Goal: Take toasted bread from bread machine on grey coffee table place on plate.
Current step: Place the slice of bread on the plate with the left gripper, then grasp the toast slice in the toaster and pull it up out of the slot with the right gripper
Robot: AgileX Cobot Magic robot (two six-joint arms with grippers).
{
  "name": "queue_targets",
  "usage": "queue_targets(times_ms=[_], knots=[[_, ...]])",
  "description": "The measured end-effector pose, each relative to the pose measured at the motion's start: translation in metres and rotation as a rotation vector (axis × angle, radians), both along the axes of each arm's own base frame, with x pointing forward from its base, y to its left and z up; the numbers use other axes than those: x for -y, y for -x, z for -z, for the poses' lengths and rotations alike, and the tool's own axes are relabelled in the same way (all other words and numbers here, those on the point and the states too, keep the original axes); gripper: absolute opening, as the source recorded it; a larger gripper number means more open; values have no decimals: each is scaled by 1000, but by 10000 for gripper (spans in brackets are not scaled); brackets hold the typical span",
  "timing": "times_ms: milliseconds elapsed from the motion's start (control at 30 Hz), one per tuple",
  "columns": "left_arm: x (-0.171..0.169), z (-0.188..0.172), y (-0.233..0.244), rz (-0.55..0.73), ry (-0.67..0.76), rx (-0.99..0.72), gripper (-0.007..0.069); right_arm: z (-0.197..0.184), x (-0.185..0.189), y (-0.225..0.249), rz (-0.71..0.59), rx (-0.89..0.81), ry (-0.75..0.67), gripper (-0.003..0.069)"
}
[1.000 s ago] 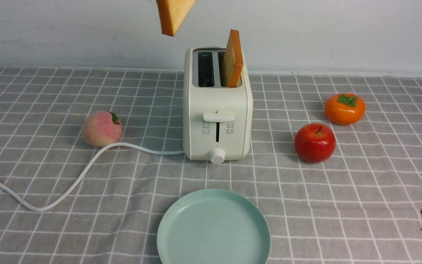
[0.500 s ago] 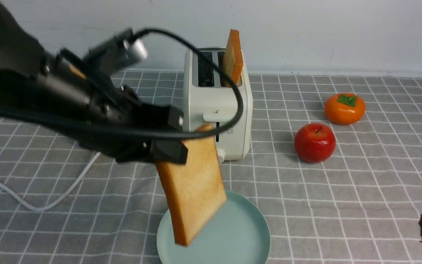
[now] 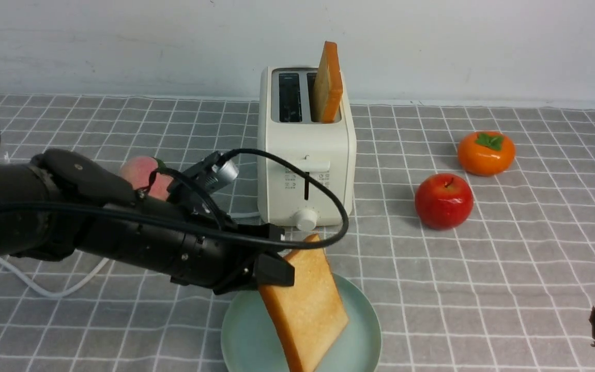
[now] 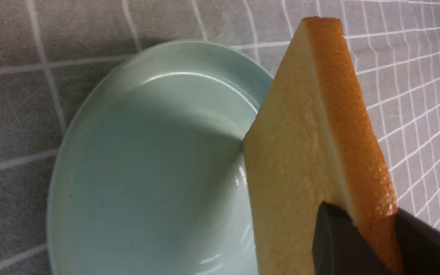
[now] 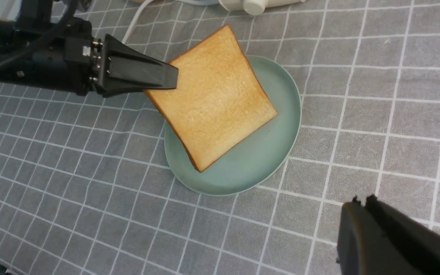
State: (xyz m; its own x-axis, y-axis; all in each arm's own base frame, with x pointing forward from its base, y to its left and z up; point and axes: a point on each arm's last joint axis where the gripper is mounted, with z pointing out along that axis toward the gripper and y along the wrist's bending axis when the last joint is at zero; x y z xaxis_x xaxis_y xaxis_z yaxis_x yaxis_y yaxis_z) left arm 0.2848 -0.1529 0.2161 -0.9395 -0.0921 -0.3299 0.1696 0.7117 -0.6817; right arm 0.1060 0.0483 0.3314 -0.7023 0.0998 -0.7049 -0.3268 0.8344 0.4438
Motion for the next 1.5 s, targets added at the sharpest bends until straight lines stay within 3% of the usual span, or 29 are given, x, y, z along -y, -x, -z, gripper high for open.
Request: queue_targets(times_ms=[33, 133, 233, 500, 700, 800, 867, 933, 1167, 1333, 1500], knots=[[0, 1, 0, -1, -1, -1, 139, 0, 0, 0, -2, 2, 2, 13], [-1, 7, -1, 49, -57, 25, 263, -4, 0, 0, -17, 29, 20, 15], [-4, 8, 0, 85, -109, 52, 323, -11, 0, 1, -23, 52, 25, 20], [-20, -6, 9, 121, -295, 128, 353, -50, 0, -6, -72, 77, 74, 93], [-43, -44, 27, 50, -455, 230, 274, -74, 3, -40, -52, -4, 92, 158], [-54, -63, 39, -25, -483, 243, 188, -76, 3, -59, -46, -51, 76, 167], [-66, -81, 56, -78, -523, 258, 64, -76, 2, -83, -35, -99, 47, 172], [-74, -94, 69, -113, -550, 270, -11, -76, 0, -99, -42, -114, 40, 177], [-102, -139, 128, -200, -563, 418, -14, -80, -38, -161, -98, -53, 18, 254], [-120, -166, 186, -292, -434, 529, -14, -70, -72, -216, -107, -27, 32, 358], [-134, -171, 229, -329, -344, 631, -14, -55, -91, -258, -108, -9, 49, 443]])
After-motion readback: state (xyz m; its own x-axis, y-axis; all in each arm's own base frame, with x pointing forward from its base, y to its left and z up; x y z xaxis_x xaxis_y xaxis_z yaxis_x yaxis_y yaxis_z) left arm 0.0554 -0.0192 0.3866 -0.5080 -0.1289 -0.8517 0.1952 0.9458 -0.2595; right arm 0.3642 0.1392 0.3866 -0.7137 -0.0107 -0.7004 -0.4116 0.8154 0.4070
